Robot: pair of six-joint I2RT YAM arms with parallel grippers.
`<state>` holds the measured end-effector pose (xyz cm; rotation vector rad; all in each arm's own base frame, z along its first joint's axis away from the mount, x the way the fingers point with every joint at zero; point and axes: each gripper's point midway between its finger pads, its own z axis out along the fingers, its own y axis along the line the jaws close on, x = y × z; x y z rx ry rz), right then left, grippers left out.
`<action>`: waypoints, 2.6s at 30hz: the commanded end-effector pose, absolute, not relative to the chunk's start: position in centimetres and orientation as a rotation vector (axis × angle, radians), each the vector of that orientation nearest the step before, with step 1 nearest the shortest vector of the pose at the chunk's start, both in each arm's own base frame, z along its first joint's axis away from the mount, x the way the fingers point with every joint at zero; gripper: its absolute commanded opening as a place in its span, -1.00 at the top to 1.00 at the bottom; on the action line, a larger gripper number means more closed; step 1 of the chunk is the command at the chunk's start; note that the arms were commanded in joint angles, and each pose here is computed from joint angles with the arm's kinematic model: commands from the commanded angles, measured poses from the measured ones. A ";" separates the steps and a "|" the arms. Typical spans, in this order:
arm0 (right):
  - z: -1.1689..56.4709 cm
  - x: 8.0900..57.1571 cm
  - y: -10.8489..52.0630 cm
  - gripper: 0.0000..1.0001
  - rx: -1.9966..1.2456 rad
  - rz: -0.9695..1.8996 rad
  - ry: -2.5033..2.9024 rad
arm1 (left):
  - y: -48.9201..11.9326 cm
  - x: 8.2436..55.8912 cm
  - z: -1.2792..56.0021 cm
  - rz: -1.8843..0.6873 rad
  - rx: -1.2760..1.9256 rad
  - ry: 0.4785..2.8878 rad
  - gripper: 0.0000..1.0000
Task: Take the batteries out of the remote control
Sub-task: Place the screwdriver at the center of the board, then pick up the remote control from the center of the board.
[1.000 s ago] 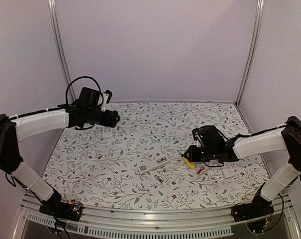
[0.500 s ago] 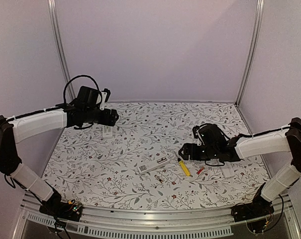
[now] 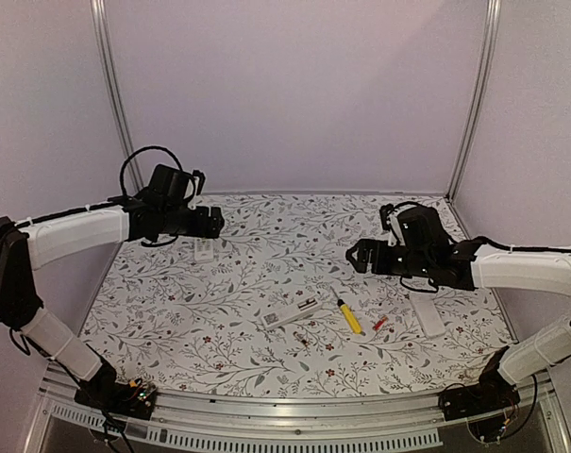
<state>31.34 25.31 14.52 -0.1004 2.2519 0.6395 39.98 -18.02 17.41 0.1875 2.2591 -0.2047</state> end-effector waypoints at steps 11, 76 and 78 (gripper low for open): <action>20.1 32.5 21.6 -0.98 -0.115 0.459 2.052 | -15.6 45.2 8.2 -0.052 -0.200 2.495 -0.89; 18.8 33.1 22.2 -0.98 -0.064 0.531 2.056 | -16.7 44.9 11.8 -0.257 -0.210 2.326 0.29; 19.6 33.2 22.7 -0.98 -0.062 0.564 2.048 | -18.5 44.2 13.9 -0.372 -0.152 2.247 0.30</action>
